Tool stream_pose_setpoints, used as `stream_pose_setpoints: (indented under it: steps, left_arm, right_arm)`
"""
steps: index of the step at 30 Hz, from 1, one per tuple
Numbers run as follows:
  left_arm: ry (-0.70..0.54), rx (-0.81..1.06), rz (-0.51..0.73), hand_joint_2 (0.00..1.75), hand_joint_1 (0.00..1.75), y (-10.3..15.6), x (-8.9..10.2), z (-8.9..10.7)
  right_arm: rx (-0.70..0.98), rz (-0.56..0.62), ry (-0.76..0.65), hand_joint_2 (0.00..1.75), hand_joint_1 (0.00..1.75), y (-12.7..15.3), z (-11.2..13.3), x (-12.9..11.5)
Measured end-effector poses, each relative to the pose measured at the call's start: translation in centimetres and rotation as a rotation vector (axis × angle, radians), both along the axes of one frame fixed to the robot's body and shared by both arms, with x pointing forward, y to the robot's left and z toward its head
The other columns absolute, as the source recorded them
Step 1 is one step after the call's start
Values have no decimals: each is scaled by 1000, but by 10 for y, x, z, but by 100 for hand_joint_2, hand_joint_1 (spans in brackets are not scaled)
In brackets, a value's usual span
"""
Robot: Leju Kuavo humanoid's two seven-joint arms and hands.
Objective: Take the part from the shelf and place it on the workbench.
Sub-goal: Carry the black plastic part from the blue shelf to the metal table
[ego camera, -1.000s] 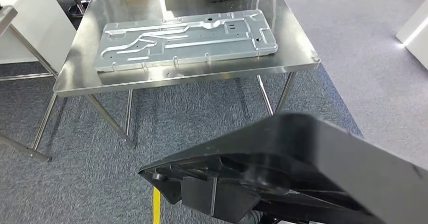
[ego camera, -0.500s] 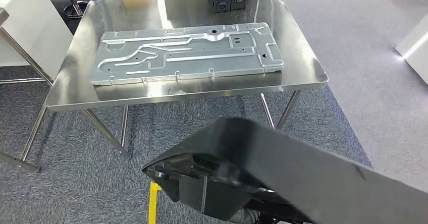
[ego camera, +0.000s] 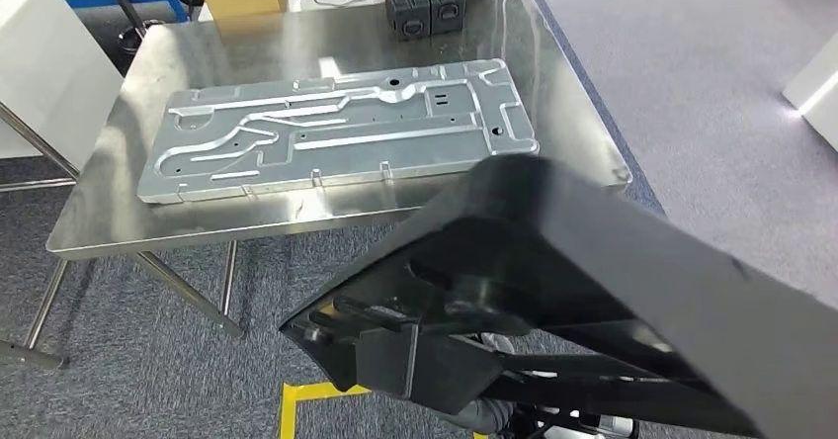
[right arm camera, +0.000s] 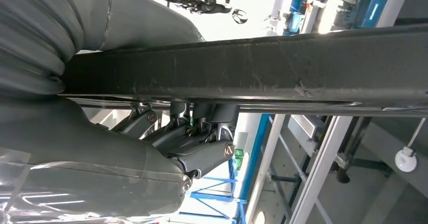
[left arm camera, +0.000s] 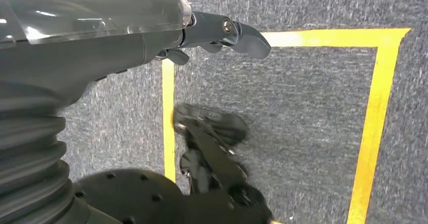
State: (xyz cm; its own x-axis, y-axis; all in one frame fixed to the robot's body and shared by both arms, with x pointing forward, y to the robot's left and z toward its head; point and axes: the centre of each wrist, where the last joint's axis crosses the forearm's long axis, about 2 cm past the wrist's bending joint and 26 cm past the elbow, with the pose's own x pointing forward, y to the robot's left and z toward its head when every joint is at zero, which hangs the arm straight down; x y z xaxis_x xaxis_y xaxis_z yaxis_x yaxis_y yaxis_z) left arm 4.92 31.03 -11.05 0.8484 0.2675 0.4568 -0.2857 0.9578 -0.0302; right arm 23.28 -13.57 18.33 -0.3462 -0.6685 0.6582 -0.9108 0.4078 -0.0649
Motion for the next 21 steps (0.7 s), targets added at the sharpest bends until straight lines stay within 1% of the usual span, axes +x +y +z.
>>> stream_pose_setpoints:
  steps: [6, 12, 16, 21]
  left_arm:
    - [7, 4, 1, 175, 0, 1, -4, 0]
    - [-4, 4, 1, 175, 0, 0, -1, 0]
    - [-3, 4, 4, 175, 0, 0, -3, 0]
    - [-3, -5, 5, 175, 0, -5, -4, -1]
  right_arm:
    - [-6, -5, 3, 175, 175, 0, -1, 0]
    - [-41, -47, -7, 175, 175, -2, -1, 1]
    - [-42, -66, -4, 175, 175, -4, -3, 1]
    - [-46, -74, 1, 175, 175, -6, -6, 0]
